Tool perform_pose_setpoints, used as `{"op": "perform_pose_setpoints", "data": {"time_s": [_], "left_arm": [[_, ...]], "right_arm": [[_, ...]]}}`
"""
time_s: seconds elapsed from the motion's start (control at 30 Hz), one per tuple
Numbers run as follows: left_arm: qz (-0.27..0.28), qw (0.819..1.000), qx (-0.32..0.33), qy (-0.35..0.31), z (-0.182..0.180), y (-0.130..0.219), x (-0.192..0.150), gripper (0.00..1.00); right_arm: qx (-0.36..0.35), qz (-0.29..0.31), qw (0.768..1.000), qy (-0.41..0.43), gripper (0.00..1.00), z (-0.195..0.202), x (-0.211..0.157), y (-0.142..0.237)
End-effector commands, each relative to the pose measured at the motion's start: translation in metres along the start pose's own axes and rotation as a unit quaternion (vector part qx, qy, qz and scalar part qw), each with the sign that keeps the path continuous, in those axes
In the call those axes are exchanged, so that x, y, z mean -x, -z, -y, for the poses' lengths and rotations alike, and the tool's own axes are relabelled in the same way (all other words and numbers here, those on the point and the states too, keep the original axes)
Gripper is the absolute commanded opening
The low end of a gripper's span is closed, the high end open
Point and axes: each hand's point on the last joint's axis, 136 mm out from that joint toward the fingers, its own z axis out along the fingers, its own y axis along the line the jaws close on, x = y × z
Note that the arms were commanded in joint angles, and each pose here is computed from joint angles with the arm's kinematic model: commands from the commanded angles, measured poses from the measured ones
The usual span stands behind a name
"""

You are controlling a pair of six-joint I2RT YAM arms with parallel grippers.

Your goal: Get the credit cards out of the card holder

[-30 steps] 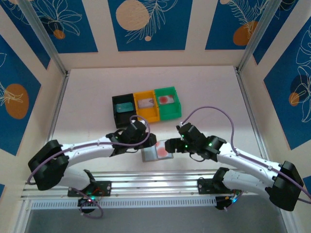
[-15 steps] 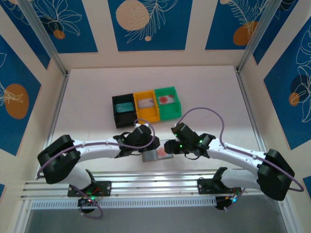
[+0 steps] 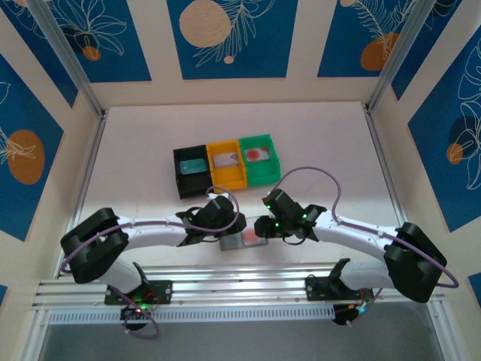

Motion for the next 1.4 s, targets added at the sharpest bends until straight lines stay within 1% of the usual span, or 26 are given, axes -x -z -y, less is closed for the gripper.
{"op": "perform_pose_setpoints", "data": {"time_s": [0.0,0.13,0.37,0.7,0.83,1.07,1.27,1.37], "left_arm": [[0.006,1.000,0.002,0.000,-0.003,-0.005,-0.002,0.31],[0.005,1.000,0.000,0.003,-0.003,-0.007,-0.003,0.31],[0.008,1.000,0.003,0.004,-0.006,-0.008,-0.003,0.31],[0.003,1.000,-0.001,0.012,-0.008,-0.014,-0.006,0.31],[0.000,1.000,-0.002,0.015,-0.010,-0.015,-0.009,0.31],[-0.001,1.000,-0.003,0.019,-0.013,-0.017,-0.011,0.31],[-0.004,1.000,-0.004,0.019,-0.012,-0.019,-0.014,0.31],[-0.006,1.000,-0.003,0.020,-0.014,-0.020,-0.016,0.31]], "right_arm": [[0.012,-0.005,1.000,-0.002,0.32,-0.003,0.001,-0.002],[0.015,-0.006,1.000,-0.010,0.29,-0.002,0.003,-0.004],[0.015,-0.011,1.000,-0.016,0.21,0.000,0.004,-0.008],[0.014,-0.018,0.999,-0.029,0.19,0.007,0.002,-0.016],[0.011,-0.023,0.999,-0.032,0.15,0.009,0.000,-0.020],[0.007,-0.036,0.999,-0.040,0.13,0.013,-0.005,-0.030],[0.007,-0.053,0.998,-0.044,0.09,0.015,-0.010,-0.039],[0.006,-0.058,0.997,-0.046,0.08,0.016,-0.013,-0.042]]}}
